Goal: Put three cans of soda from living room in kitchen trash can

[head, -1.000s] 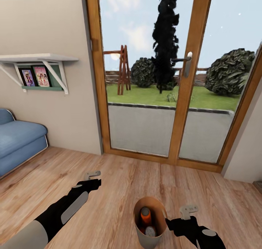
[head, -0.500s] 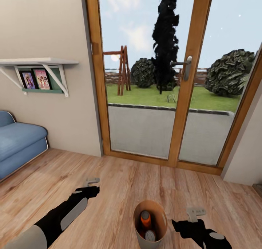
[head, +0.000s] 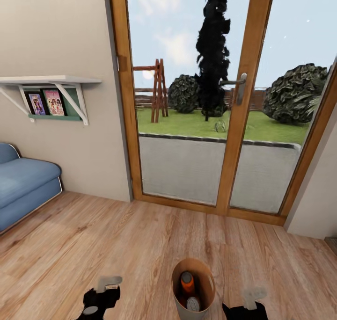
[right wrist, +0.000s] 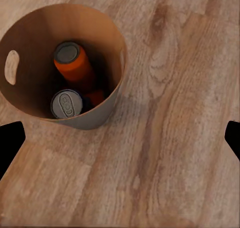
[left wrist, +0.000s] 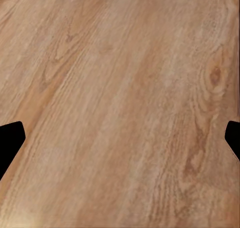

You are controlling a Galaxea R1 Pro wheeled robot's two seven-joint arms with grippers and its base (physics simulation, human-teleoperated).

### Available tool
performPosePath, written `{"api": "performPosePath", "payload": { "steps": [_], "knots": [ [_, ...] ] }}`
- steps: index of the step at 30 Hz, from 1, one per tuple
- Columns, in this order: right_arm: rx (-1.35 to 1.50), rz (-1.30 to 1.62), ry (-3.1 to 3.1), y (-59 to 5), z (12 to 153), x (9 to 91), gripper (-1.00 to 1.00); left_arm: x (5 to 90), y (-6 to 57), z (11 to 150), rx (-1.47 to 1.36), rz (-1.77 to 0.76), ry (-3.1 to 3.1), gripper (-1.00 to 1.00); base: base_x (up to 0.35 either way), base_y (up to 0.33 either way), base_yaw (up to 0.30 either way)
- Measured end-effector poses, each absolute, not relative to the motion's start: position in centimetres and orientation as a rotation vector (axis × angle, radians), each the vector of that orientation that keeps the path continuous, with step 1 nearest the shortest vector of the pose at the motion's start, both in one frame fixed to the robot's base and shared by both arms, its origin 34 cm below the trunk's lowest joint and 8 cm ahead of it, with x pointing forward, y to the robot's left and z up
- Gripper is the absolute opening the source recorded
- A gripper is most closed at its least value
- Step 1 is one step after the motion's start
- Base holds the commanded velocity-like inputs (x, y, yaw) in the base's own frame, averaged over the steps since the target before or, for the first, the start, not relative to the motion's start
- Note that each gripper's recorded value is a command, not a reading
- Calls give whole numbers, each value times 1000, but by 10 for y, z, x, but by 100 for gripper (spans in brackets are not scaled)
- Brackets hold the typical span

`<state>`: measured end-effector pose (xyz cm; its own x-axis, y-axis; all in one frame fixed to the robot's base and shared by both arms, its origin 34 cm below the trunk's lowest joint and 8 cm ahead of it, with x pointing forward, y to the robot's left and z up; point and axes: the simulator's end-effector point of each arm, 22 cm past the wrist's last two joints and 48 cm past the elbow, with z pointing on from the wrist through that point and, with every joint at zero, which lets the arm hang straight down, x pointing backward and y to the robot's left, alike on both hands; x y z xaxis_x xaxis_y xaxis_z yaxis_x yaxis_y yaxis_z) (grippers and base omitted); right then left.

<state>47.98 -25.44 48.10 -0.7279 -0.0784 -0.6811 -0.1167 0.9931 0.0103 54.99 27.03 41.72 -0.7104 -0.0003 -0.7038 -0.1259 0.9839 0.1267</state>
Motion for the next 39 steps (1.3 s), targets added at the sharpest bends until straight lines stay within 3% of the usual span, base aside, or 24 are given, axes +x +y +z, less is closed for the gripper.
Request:
{"api": "performPosePath", "payload": {
  "steps": [12, 39],
  "knots": [
    [-125, 56, 2341, -272, 426, 450, 100, 517, 229, 418, 140, 130, 2132, 100, 0, 0, 0],
    [46, 19, 2446, -326, 369, 390, 100, 484, 270, 392, 196, 241, 2092, 100, 0, 0, 0]
  ]
}}
